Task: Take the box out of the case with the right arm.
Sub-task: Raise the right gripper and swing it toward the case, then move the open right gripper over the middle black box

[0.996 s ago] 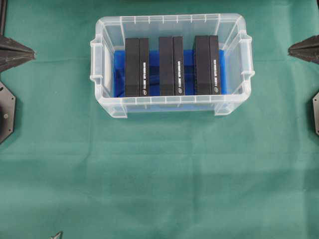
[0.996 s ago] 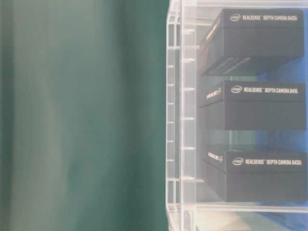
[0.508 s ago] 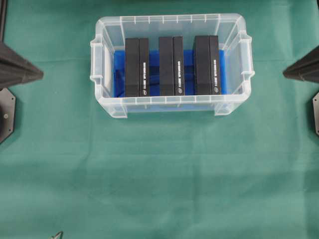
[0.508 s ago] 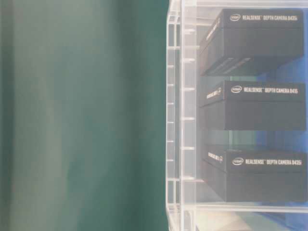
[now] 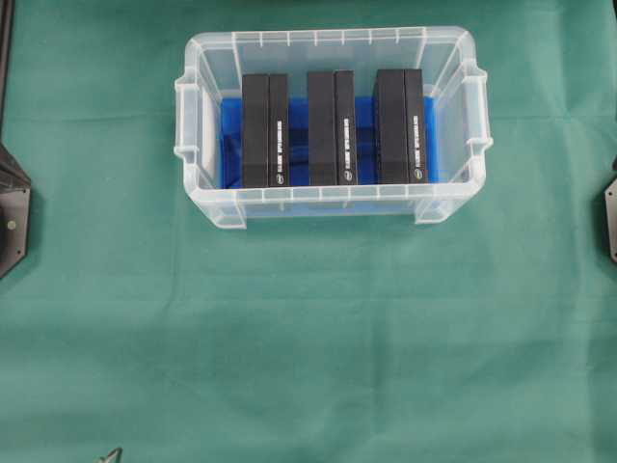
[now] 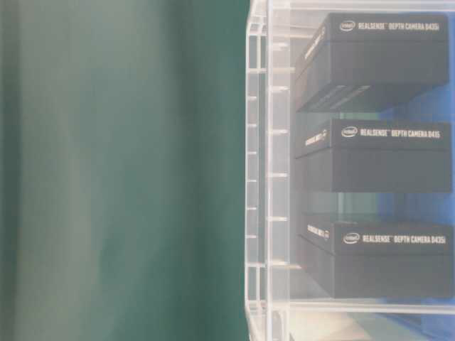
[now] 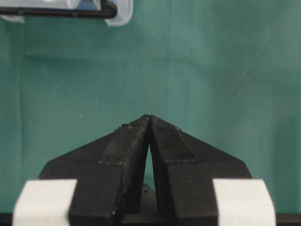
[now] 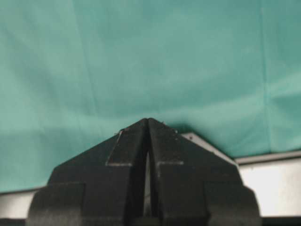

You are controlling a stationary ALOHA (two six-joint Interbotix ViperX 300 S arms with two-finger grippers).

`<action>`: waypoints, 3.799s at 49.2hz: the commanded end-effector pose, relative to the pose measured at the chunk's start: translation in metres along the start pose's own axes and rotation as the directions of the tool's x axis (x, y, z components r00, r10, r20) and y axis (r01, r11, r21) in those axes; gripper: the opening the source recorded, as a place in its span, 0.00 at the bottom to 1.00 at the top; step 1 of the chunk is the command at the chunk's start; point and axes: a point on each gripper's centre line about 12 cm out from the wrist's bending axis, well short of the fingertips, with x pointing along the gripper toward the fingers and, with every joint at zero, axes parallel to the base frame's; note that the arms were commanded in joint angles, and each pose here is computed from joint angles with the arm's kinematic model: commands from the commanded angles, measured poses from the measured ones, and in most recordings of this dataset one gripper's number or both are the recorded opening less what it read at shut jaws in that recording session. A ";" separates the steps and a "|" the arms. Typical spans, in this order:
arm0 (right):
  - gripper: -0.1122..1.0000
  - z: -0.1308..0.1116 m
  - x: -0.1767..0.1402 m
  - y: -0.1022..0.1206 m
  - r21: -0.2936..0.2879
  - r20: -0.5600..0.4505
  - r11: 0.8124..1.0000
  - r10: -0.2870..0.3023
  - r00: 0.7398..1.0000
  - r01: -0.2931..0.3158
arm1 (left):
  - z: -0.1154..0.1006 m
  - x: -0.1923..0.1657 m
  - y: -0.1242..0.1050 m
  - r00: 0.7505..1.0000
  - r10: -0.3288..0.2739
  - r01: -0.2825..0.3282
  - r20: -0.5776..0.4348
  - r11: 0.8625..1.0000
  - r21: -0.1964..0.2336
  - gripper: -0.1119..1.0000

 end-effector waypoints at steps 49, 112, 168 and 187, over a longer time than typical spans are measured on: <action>0.10 0.016 0.003 -0.007 0.905 -0.038 0.420 -0.084 0.996 0.070 | 0.005 -0.006 -0.001 1.000 -0.002 0.002 0.017 1.000 0.001 0.12; 0.96 0.047 0.025 -0.089 0.932 -0.091 0.322 -0.237 0.967 0.167 | 0.005 -0.006 -0.001 1.000 -0.002 0.002 0.015 1.000 -0.002 0.12; 0.96 0.149 0.064 -0.047 0.953 -0.074 0.276 -0.189 0.979 0.125 | 0.004 -0.005 -0.001 1.000 0.004 -0.004 -0.004 1.000 0.005 0.12; 0.96 0.233 0.094 -0.018 0.944 -0.021 0.320 -0.184 0.983 0.081 | -0.001 -0.007 0.000 0.999 0.009 -0.009 -0.031 1.000 0.005 0.12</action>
